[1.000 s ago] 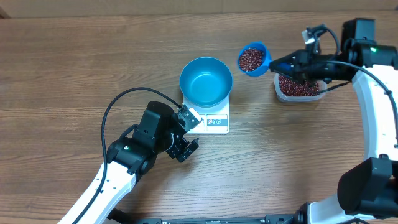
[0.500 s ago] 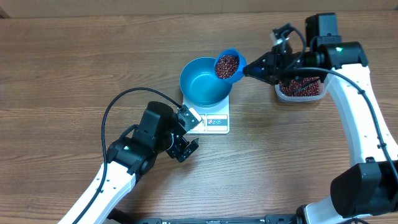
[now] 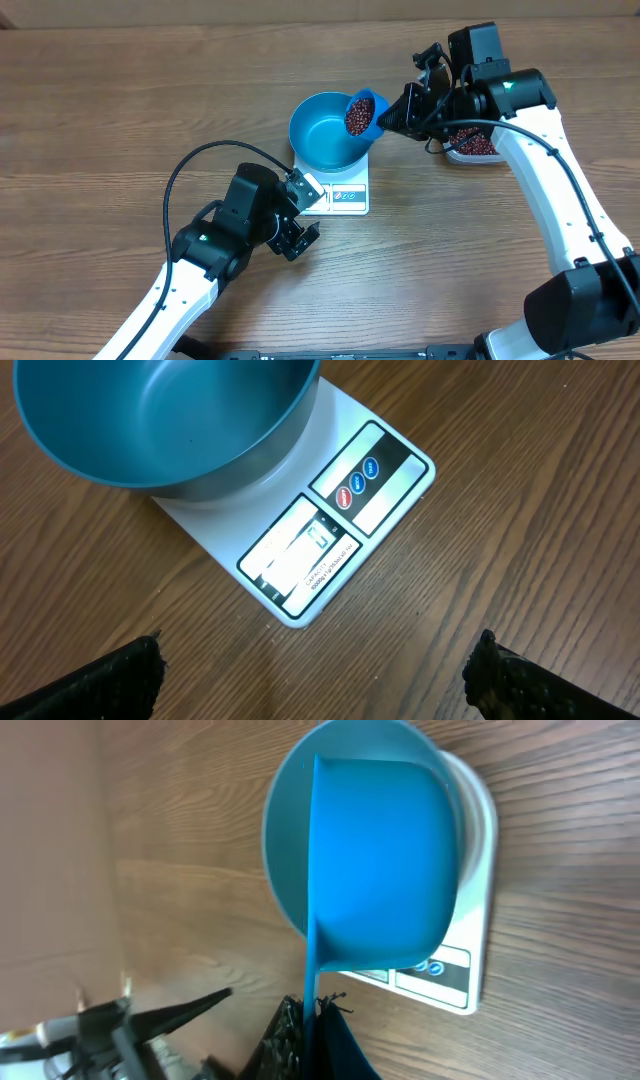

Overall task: Scoop item into bowl and weigh 150g on scale
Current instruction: 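Tilt the blue scoop to pour beans into the teal bowl, right gripper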

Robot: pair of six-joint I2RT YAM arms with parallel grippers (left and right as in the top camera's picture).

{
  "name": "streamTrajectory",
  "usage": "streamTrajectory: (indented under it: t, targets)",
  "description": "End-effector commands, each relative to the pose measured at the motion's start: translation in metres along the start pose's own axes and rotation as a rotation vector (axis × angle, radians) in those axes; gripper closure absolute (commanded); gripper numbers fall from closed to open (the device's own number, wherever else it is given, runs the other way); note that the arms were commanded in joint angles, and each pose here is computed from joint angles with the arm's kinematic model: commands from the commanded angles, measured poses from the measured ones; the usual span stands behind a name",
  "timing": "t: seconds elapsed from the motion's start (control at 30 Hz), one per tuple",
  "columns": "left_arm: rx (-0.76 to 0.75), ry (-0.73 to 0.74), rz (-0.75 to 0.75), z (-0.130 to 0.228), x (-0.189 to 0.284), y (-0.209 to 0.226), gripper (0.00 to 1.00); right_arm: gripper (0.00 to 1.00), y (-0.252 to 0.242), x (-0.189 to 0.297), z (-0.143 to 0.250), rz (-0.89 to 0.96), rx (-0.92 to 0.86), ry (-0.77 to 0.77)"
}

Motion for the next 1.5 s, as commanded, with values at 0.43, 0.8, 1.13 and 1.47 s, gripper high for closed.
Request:
streamTrajectory:
  t: [0.43, 0.8, 1.13, 1.47]
  targets:
    - [-0.012, -0.011, 0.009, 0.0, 0.002, -0.001, 0.0, 0.96, 0.033, -0.016, -0.005, 0.07, 0.111, -0.077]
    - [-0.012, -0.011, 0.009, 0.0, 0.002, -0.001, 0.0, 0.96, 0.037, -0.027, 0.0, 0.204, 0.172, -0.113]
    - [-0.012, -0.011, 0.009, 0.0, 0.002, -0.001, 0.0, 0.96, 0.034, -0.029, 0.0, 0.297, 0.2, -0.149]
    - [-0.012, -0.011, 0.009, 0.0, 0.002, -0.001, 0.01, 0.96, 0.04, -0.034, 0.004, 0.394, 0.254, -0.186]
Point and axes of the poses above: each gripper's point midway between its finger pads, its own x axis back along the fingers, its own y axis along the line the jaws close on, z = x × y, the point moved 3 cm from there along x, back along the fingers, and after that the axes turned 4 degrees about x, right-handed, at the moved point
